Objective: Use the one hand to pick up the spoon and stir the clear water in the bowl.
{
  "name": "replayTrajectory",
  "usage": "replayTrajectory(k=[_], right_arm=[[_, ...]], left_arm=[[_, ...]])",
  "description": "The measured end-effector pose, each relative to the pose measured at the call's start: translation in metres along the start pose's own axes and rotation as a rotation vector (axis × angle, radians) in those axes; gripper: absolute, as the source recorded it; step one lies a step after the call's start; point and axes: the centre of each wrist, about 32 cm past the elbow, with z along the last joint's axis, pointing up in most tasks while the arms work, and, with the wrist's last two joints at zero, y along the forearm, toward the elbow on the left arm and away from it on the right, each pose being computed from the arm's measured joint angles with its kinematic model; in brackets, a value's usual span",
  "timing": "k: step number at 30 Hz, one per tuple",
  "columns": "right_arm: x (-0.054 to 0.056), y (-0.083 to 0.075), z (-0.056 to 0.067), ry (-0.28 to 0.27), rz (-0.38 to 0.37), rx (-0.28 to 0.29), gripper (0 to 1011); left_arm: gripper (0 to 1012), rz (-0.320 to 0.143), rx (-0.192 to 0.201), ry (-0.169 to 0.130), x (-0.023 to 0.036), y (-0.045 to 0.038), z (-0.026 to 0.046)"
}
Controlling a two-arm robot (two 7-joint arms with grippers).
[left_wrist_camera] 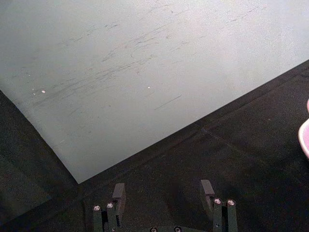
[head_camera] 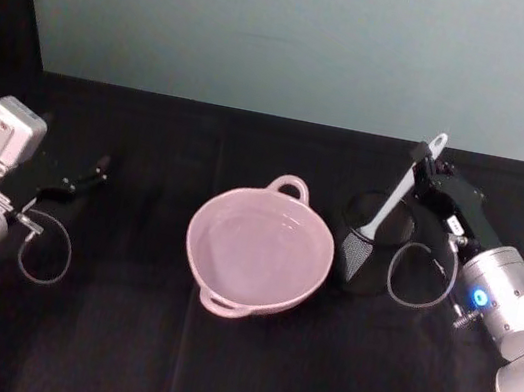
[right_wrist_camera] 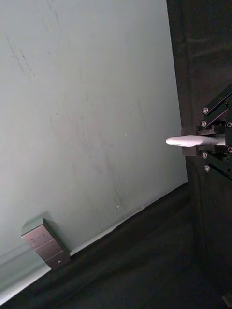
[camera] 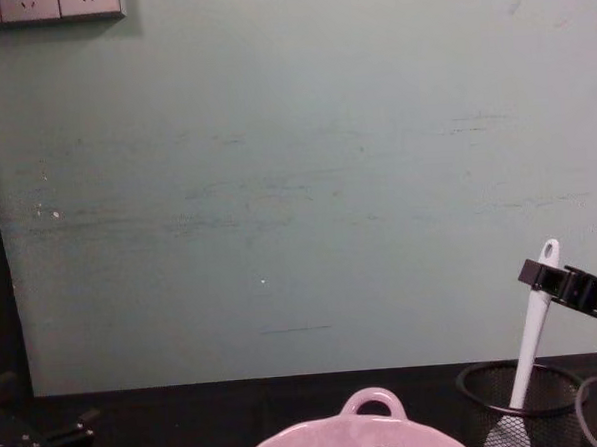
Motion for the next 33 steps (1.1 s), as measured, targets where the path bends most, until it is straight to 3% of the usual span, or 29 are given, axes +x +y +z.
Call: replayTrajectory(k=[18,33], right_arm=[[-0.0006,0.0001,-0.0035,0.002,-0.012,-0.012,129],[0.0036,-0.0085,0.0053,0.003,-0.046,-0.003,620]], left_arm=[[1011,0.000,0.000,0.000,0.0000,0.0000,0.0000],[1011,0.000,0.000,0.000,0.0000,0.0000,0.0000]])
